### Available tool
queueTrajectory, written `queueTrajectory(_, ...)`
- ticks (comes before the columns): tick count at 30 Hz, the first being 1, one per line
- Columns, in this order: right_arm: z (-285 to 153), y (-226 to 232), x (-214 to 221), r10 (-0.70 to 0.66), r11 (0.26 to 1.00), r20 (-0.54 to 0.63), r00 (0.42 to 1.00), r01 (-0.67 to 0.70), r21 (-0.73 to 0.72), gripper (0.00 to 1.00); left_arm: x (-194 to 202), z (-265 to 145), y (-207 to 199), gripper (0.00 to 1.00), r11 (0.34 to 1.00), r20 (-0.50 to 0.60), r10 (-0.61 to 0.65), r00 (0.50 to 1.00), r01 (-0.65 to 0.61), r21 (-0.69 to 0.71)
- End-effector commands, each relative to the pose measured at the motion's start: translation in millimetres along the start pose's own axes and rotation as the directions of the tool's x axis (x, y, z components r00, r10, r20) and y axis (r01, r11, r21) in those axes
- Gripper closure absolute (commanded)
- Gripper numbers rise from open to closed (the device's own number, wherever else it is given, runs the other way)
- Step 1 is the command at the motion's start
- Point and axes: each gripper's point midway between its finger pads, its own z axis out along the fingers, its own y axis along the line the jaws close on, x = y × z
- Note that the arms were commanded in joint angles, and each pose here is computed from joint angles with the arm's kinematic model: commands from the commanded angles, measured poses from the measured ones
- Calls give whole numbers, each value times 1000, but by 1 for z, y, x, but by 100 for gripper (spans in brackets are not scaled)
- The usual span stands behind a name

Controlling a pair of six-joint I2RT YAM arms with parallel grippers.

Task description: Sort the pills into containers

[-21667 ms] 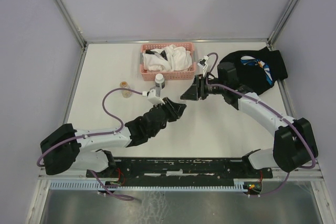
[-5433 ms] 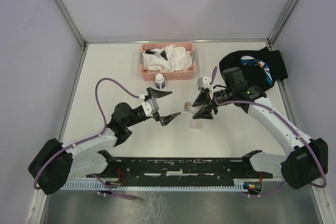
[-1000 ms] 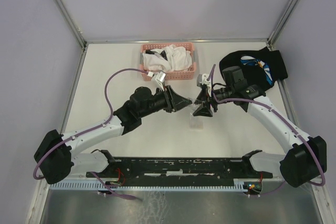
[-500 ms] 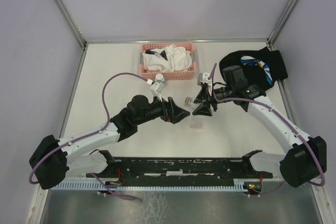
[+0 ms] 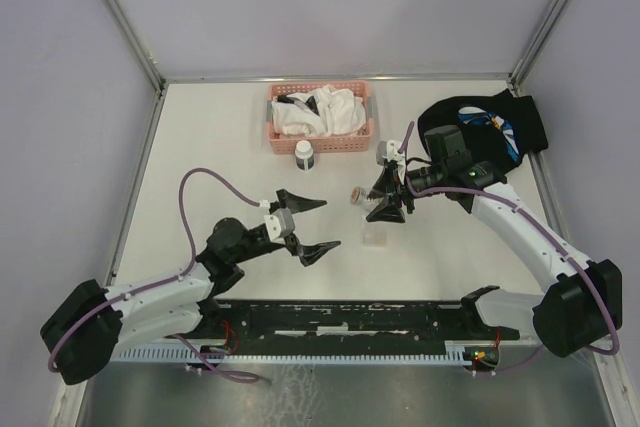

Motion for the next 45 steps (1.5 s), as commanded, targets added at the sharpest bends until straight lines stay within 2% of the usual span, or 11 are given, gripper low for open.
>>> queueTrajectory(1, -5, 4, -20, -70, 997, 47, 996, 71, -20, 98, -66, 22, 9, 1, 965, 205, 222, 953, -245, 97)
queueTrajectory(8, -5, 6, -21, -81, 996, 49, 996, 82, -24, 98, -71, 47, 14, 0, 950, 195, 181, 964, -223, 219)
queueTrajectory(14, -6, 7, -22, -84, 996, 51, 995, 85, -25, 98, -64, 65, 10, 10, 927, 148, 128, 981, -171, 333)
queueTrajectory(20, -6, 7, -22, -84, 996, 53, 995, 86, -28, 98, -56, 72, 16, 20, 930, 113, 122, 986, -153, 335)
queueTrajectory(27, -6, 8, -22, -83, 996, 54, 995, 85, -30, 98, -46, 77, 23, 23, 936, 69, 119, 990, -135, 326)
queueTrajectory(33, -5, 8, -22, -81, 996, 54, 995, 82, -31, 98, -40, 80, 26, 32, 936, 46, 107, 993, -116, 332)
queueTrajectory(36, -5, 7, -22, -80, 996, 54, 995, 82, -31, 98, -41, 80, 24, 40, 935, 46, 97, 994, -107, 337)
queueTrajectory(40, -5, 7, -21, -80, 996, 51, 995, 82, -30, 98, -46, 79, 22, 59, 940, 45, 44, 998, -57, 338)
queueTrajectory(43, -5, 7, -21, -80, 996, 49, 996, 82, -27, 98, -55, 80, 21, 78, 945, 30, -103, 994, 89, 315)
queueTrajectory(45, -5, 7, -21, -81, 996, 49, 996, 82, -27, 98, -57, 81, 22, 88, 934, 1, -234, 972, 225, 278)
